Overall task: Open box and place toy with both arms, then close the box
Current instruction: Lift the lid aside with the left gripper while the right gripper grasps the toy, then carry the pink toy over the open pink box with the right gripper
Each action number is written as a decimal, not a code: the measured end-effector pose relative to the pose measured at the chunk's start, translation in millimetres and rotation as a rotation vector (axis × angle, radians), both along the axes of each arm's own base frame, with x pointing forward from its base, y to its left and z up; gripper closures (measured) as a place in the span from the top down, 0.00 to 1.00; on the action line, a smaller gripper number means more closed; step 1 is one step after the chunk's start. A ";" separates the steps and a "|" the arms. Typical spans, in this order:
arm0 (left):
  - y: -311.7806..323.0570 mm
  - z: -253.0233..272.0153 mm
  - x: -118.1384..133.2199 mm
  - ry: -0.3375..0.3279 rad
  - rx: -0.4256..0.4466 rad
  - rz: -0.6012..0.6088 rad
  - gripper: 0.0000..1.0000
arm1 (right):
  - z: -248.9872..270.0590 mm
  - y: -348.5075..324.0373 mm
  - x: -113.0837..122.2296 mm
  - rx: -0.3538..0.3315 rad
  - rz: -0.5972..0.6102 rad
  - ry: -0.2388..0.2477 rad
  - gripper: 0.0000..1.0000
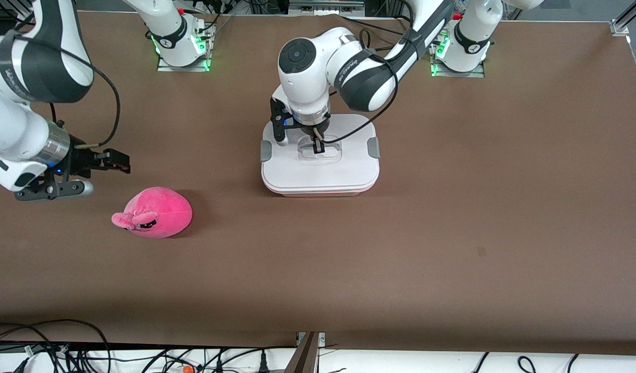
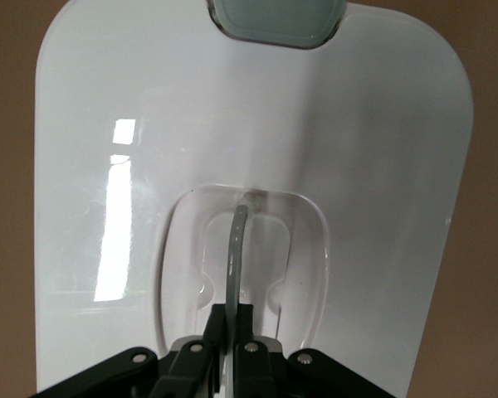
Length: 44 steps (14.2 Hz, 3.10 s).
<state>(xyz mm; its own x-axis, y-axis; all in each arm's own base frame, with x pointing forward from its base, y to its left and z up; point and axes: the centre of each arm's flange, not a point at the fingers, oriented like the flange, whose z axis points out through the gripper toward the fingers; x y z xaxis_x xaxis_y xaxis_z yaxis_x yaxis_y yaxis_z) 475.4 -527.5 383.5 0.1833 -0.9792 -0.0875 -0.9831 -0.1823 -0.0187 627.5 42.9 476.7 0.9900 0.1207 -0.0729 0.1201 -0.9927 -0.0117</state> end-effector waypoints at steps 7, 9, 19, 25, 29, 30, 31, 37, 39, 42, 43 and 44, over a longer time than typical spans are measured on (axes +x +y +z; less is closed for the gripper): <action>95.8 102.0 42.1 0.024 0.021 0.167 0.07 | -78.1 -2.7 27.0 -0.005 -0.008 -0.047 1.00; 165.1 128.3 76.2 0.051 0.011 0.187 0.07 | -95.4 -2.9 28.1 -0.006 -0.009 -0.060 1.00; 533.4 134.9 172.0 0.167 -0.035 0.131 0.07 | -154.2 -5.7 16.3 0.009 -0.018 -0.070 0.86; 583.0 110.0 176.4 0.208 -0.055 0.131 0.07 | -157.8 -7.1 13.4 0.009 -0.021 -0.067 0.22; 577.5 112.0 177.2 0.204 -0.056 0.122 0.07 | -146.1 -4.6 12.5 0.012 -0.014 -0.065 0.07; 579.6 113.5 177.3 0.201 -0.055 0.125 0.07 | -137.5 -2.6 12.1 0.014 -0.010 -0.064 0.07; 580.8 115.0 177.6 0.197 -0.053 0.127 0.07 | -126.7 0.5 12.0 0.017 -0.003 -0.058 0.06; 580.3 119.6 178.6 0.187 -0.050 0.125 0.07 | -25.0 61.5 7.4 0.050 0.105 0.062 0.06; 578.9 120.3 178.8 0.186 -0.050 0.123 0.07 | 7.6 102.6 -4.2 0.064 0.179 0.105 0.06; 581.8 120.5 178.6 0.185 -0.050 0.127 0.07 | 41.4 186.9 -37.0 0.074 0.334 0.150 0.06; 582.2 120.5 178.6 0.185 -0.050 0.128 0.07 | 49.0 216.6 -50.1 0.076 0.388 0.150 0.06; 582.2 120.4 178.6 0.185 -0.050 0.128 0.07 | 54.4 244.6 -63.3 0.078 0.439 0.148 0.06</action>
